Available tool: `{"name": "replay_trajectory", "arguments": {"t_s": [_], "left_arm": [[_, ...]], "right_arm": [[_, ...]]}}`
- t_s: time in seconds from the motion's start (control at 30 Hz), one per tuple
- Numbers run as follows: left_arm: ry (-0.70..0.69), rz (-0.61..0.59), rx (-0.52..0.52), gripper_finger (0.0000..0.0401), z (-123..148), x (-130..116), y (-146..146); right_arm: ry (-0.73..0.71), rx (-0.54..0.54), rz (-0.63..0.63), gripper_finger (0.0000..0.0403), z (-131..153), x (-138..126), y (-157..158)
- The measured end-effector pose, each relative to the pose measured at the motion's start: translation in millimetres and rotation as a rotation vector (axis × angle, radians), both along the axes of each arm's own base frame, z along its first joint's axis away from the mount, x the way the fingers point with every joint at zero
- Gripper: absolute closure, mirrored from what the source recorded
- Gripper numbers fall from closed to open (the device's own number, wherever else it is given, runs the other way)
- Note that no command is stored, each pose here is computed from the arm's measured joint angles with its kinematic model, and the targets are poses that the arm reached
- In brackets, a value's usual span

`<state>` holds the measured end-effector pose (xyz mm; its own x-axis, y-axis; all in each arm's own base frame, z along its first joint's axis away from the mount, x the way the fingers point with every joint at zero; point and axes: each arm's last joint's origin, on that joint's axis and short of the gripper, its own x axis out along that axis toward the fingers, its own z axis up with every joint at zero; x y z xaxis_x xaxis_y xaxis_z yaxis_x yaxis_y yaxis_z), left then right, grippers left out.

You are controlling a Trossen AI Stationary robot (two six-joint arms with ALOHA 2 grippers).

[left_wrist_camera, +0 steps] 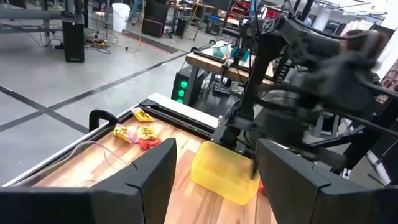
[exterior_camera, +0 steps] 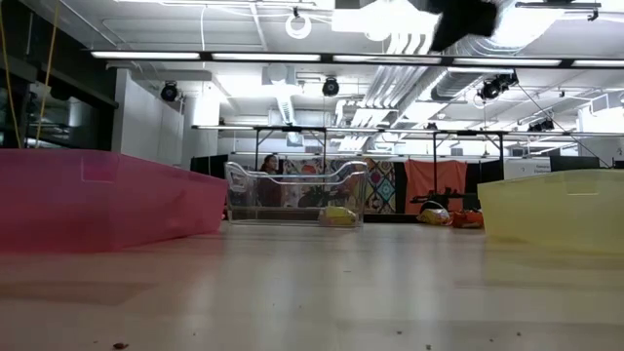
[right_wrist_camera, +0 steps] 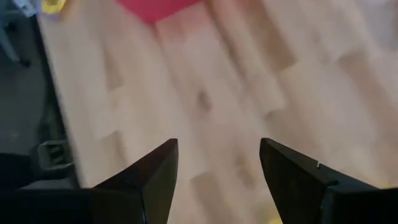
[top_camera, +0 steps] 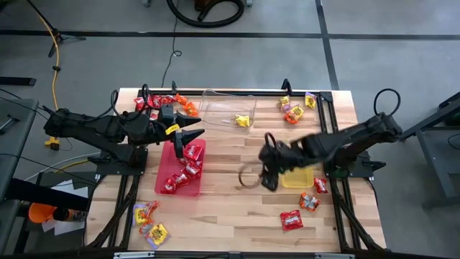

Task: Sort candy
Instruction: Put the red candy into the red bin

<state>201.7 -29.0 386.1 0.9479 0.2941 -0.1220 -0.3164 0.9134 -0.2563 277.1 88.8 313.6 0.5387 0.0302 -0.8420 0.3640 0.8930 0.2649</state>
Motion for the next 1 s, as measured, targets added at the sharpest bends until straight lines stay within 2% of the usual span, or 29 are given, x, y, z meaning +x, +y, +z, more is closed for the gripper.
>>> {"name": "replay_trajectory", "arguments": {"t_s": [0.17, 0.33, 0.5, 0.77, 1.0], "left_arm": [[-0.002, 0.001, -0.008, 0.0192, 0.0, 0.0, 0.0], [-0.002, 0.001, -0.008, 0.0192, 0.0, 0.0, 0.0], [-0.003, 0.001, -0.008, 0.0192, 0.0, 0.0, 0.0], [-0.003, 0.001, -0.009, 0.0192, 0.0, 0.0, 0.0], [-0.003, 0.001, -0.009, 0.0192, 0.0, 0.0, 0.0]], "right_arm": [[0.122, 0.127, 0.002, 0.0180, -11.1, -26.5, 53.5], [0.282, 0.178, 0.025, 0.0180, -46.8, -54.4, 98.0], [0.356, 0.127, 0.081, 0.0180, -87.7, -67.0, 127.4], [0.430, 0.036, 0.242, 0.0180, -139.9, -53.9, 150.6], [0.518, -0.033, 0.227, 0.0181, -172.2, -49.4, 154.7]]}}
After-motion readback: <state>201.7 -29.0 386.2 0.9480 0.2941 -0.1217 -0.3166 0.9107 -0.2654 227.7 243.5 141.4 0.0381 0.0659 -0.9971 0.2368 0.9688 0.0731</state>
